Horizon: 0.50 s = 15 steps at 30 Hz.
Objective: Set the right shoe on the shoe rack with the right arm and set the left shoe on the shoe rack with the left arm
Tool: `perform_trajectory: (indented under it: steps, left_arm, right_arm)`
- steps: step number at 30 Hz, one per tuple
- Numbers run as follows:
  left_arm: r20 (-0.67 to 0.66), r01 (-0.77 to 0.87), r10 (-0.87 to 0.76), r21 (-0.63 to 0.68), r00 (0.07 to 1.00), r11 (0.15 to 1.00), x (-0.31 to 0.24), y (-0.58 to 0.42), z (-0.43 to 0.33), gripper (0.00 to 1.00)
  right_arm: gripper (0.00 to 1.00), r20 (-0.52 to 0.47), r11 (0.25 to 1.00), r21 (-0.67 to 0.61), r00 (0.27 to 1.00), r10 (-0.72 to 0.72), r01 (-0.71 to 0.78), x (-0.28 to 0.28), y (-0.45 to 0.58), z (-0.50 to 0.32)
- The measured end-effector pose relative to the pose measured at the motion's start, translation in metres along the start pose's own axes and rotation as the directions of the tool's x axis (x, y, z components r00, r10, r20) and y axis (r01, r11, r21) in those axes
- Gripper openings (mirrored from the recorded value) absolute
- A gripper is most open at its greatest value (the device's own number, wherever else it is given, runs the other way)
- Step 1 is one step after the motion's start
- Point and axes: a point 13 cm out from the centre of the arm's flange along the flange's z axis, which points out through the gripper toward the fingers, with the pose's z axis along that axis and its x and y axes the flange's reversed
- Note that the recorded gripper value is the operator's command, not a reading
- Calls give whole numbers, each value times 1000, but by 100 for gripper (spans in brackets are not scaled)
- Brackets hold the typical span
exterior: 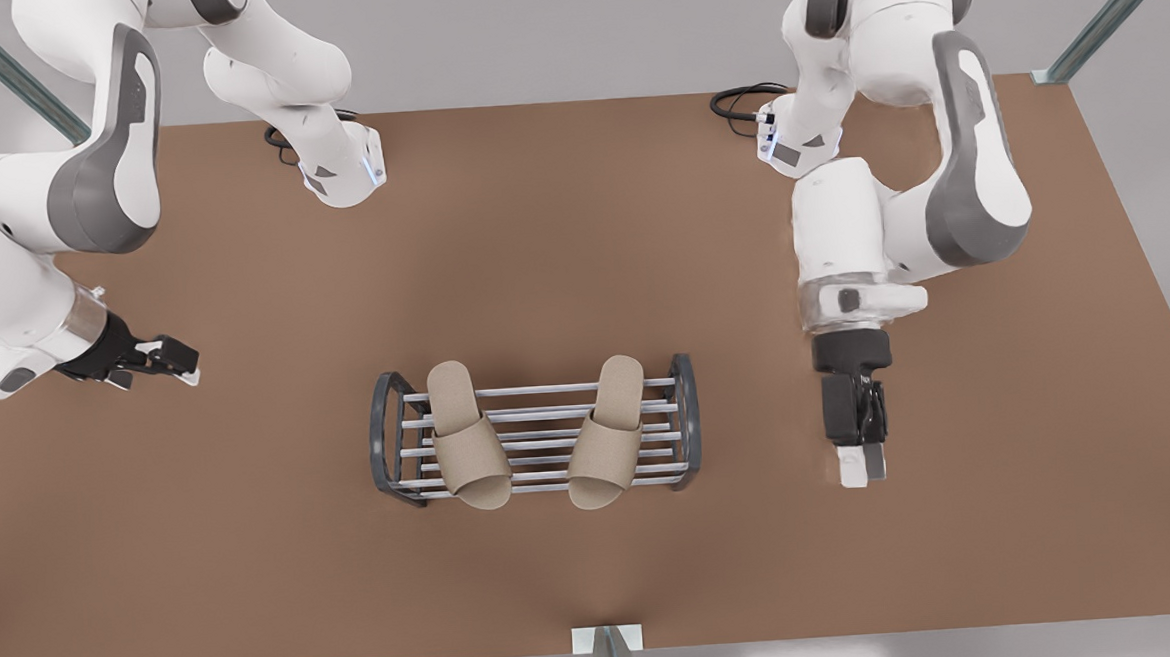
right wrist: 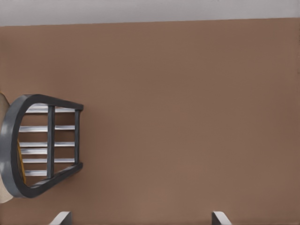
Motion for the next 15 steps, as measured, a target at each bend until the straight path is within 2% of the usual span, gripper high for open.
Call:
perform_trajectory:
  steps: [1, 3, 4, 6, 8, 10, 15]
  left_arm:
    - [46, 113, -108, -146, 993, 983, -44, 24, 9, 100]
    - [85, 232, -217, -442, 972, 867, -106, 100, 12, 100]
    - [52, 225, -237, -557, 970, 799, -112, 129, 2, 100]
    - [-105, 120, -268, -699, 958, 705, -99, 153, -31, 100]
    - [-328, -98, -223, -732, 918, 674, -69, 156, -69, 100]
    - [-492, -304, -141, -713, 859, 632, -50, 164, -101, 100]
    - [-732, -621, -37, -602, 680, 501, -47, 207, -132, 100]
  right_arm:
    - [100, 1, 1000, 0, 1000, 6, -6, 0, 0, 0]
    - [100, 1, 1000, 0, 1000, 17, -17, 0, 1, 0]
    - [100, 2, 1000, 0, 1000, 22, -22, -1, 1, 0]
    - [100, 2, 999, 0, 999, 33, -33, -1, 1, 0]
    - [100, 2, 999, 1, 999, 43, -43, -1, 0, 0]
    - [100, 3, 999, 1, 999, 49, -49, -1, 1, 0]
    - [100, 3, 998, 1, 998, 65, -65, -1, 1, 0]
